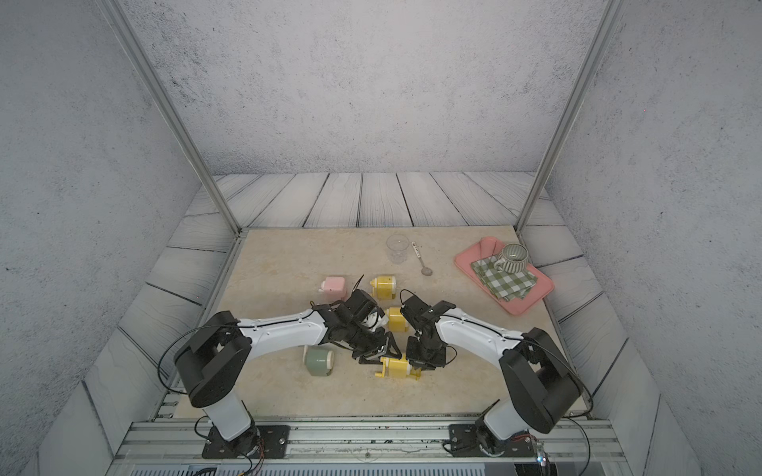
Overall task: Put the tray back into the pencil sharpener
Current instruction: Close the container of the pencil sharpener.
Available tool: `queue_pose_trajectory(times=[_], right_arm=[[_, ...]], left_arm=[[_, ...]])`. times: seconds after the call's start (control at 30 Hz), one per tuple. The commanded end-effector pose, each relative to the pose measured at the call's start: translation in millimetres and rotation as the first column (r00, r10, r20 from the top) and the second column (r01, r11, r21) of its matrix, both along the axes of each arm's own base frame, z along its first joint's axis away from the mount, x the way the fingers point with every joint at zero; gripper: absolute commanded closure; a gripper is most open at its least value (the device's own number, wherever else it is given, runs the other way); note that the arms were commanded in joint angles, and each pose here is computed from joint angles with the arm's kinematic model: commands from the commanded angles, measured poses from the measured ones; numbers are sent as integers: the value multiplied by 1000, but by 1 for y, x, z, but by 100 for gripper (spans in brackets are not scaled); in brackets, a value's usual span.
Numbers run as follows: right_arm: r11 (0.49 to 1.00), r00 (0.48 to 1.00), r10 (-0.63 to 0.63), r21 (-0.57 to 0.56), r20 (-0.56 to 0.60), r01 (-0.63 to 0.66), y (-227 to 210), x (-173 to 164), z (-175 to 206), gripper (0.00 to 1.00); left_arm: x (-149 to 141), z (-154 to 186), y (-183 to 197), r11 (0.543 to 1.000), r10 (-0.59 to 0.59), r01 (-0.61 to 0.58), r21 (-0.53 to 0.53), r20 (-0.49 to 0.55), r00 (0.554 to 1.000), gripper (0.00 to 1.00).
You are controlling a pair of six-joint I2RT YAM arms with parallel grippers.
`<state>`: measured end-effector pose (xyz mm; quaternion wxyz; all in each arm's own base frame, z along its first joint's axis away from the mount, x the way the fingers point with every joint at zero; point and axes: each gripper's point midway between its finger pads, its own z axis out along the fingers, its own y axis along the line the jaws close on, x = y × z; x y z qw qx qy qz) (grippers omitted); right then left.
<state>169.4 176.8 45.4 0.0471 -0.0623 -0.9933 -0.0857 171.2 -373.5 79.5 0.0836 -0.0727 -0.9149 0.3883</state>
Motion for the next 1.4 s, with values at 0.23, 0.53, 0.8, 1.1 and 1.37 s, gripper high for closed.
queue_pose_trajectory(times=[0.23, 0.53, 0.8, 1.1, 1.37], right_arm=[[995, 999, -11, -103, 36, 14, -27, -7, 25, 64], [985, 992, -121, -116, 31, 124, -51, -14, 18, 75], [987, 987, -158, -19, -23, 157, -29, -12, -7, 97], [989, 990, -135, 51, -32, 136, -11, -2, -16, 100], [981, 992, -127, 144, -26, 129, 2, -2, -20, 100]], left_arm=[[-1, -1, 6, 1000, 2, -3, 11, 3, 1000, 34], [-1, -1, 6, 1000, 0, 0, 10, 4, 1000, 34], [-2, 0, 6, 1000, -1, 1, 8, 6, 1000, 34], [-2, -1, 7, 1000, -1, 1, 12, 5, 1000, 34], [-2, -3, 7, 1000, 2, -2, 16, 1, 1000, 34]])
